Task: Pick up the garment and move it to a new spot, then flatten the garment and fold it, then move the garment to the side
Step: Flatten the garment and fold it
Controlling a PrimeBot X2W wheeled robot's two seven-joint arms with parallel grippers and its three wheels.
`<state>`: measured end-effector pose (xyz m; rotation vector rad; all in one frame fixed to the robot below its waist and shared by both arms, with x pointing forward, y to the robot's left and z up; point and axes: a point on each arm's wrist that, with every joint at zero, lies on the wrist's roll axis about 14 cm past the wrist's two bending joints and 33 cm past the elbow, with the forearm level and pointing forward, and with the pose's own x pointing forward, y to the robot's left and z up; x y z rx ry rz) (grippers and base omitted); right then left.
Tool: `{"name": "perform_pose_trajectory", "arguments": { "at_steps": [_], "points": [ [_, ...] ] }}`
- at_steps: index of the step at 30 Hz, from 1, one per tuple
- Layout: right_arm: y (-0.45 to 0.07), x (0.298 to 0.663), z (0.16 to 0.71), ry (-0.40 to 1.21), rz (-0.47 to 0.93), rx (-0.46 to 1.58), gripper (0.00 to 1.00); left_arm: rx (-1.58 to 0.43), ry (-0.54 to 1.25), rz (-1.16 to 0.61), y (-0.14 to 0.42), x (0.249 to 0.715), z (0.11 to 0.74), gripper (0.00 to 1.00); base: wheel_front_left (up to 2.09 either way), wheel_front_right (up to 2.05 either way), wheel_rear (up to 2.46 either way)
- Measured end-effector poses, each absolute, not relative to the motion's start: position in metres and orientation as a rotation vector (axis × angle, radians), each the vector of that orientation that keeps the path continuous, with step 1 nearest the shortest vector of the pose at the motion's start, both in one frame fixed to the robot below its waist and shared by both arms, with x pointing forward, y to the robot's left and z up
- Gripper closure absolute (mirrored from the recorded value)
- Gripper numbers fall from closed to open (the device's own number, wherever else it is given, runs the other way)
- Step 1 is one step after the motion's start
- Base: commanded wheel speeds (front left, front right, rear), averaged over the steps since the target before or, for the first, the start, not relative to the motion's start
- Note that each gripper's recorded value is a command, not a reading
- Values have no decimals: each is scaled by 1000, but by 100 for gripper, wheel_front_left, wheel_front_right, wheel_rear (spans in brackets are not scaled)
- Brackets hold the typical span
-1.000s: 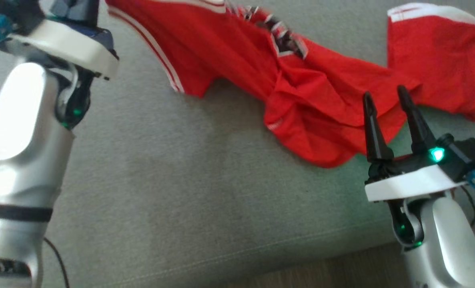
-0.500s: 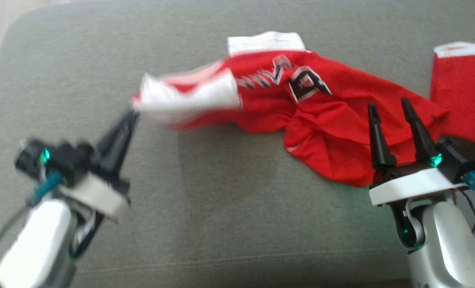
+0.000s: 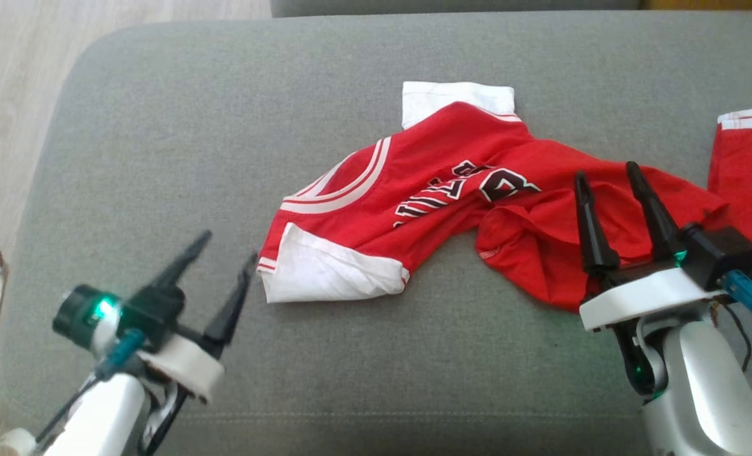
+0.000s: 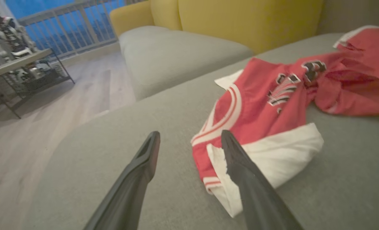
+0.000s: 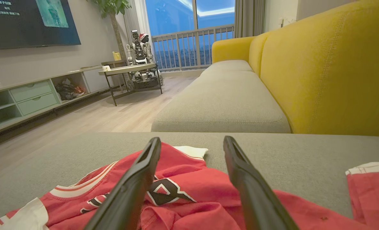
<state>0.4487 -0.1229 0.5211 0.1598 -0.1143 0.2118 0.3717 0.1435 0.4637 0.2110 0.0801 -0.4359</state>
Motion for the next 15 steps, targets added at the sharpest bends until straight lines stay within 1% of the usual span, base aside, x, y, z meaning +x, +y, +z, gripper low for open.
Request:
{"name": "perform_pose_trajectory", "arguments": {
  "at_steps": [4, 10, 12, 15],
  "points": [
    [-124, 447, 529, -130, 212, 150, 0, 159, -36, -297, 158, 387, 500, 0, 0, 0, 0],
    [-128, 437, 532, -137, 203, 152, 0, -54, -278, -70, 184, 399, 578, 0, 0, 0, 0],
    [-129, 430, 524, -113, 199, 162, 0, -117, -318, -24, 188, 395, 588, 0, 0, 0, 0],
    [-128, 426, 514, -84, 200, 164, 0, -178, -294, 3, 188, 384, 576, 0, 0, 0, 0]
  ]
}}
